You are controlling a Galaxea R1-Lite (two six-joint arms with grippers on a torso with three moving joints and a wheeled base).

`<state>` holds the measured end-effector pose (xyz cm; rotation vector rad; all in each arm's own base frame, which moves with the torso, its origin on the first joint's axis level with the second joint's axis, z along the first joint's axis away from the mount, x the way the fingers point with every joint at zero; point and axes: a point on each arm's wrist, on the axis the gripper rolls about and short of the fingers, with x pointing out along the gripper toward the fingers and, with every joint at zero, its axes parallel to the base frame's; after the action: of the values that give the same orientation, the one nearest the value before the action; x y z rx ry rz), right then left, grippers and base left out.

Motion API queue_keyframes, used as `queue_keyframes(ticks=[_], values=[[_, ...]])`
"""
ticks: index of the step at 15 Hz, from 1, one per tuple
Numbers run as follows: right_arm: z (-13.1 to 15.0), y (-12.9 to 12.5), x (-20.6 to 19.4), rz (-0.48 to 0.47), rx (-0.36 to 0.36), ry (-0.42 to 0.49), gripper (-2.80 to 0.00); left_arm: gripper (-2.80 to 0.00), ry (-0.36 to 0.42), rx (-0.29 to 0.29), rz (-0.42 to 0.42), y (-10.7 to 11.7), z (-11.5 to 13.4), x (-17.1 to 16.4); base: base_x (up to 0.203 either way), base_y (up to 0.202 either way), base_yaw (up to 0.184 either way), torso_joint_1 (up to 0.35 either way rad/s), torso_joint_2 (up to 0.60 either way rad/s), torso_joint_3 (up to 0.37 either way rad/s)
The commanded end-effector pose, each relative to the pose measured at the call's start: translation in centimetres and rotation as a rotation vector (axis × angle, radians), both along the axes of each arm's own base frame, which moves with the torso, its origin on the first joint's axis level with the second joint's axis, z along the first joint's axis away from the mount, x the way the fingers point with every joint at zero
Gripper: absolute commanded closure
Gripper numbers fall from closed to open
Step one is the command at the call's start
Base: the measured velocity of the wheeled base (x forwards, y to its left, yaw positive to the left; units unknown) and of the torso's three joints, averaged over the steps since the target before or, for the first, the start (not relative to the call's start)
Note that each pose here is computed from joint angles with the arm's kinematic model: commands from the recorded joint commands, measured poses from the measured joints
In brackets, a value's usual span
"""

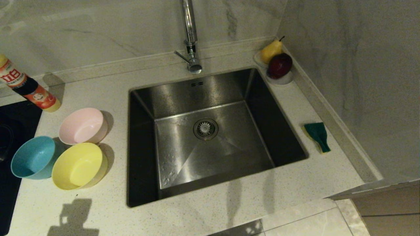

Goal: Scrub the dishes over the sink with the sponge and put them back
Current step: Turn on the faucet

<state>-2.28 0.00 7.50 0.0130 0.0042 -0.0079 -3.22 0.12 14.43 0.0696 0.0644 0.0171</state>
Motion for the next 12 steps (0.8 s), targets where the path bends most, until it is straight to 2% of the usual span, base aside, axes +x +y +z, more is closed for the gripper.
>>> queue_keyframes(ticks=[1,3,5,7,9,12], values=[[0.0,0.0,0.0,0.000,-0.001,0.000,0.00,0.00,-0.019,0.005,-0.009,-0.1,-4.6,-0.5,0.000,0.000,0.000,0.000,0.00,0.000],[0.0,0.0,0.0,0.000,-0.001,0.000,0.00,0.00,0.057,-0.002,-0.021,-0.1,-6.8,0.2,0.000,0.000,0.000,0.000,0.00,0.000],[0.0,0.0,0.0,0.000,-0.001,0.002,0.00,0.00,0.050,-0.019,-0.060,-0.2,-6.9,0.3,0.000,0.000,0.000,0.000,0.00,0.000],[0.0,0.0,0.0,0.000,-0.001,0.000,0.00,0.00,0.048,-0.016,-0.049,-0.2,-6.9,0.4,0.000,0.000,0.000,0.000,0.00,0.000],[0.0,0.0,0.0,0.000,-0.001,0.000,0.00,0.00,0.039,-0.038,-0.044,-0.2,-6.9,0.4,0.000,0.000,0.000,0.000,0.00,0.000],[0.0,0.0,0.0,0.000,-0.001,0.000,0.00,0.00,0.041,-0.031,-0.047,-0.2,-6.9,0.4,0.000,0.000,0.000,0.000,0.00,0.000]])
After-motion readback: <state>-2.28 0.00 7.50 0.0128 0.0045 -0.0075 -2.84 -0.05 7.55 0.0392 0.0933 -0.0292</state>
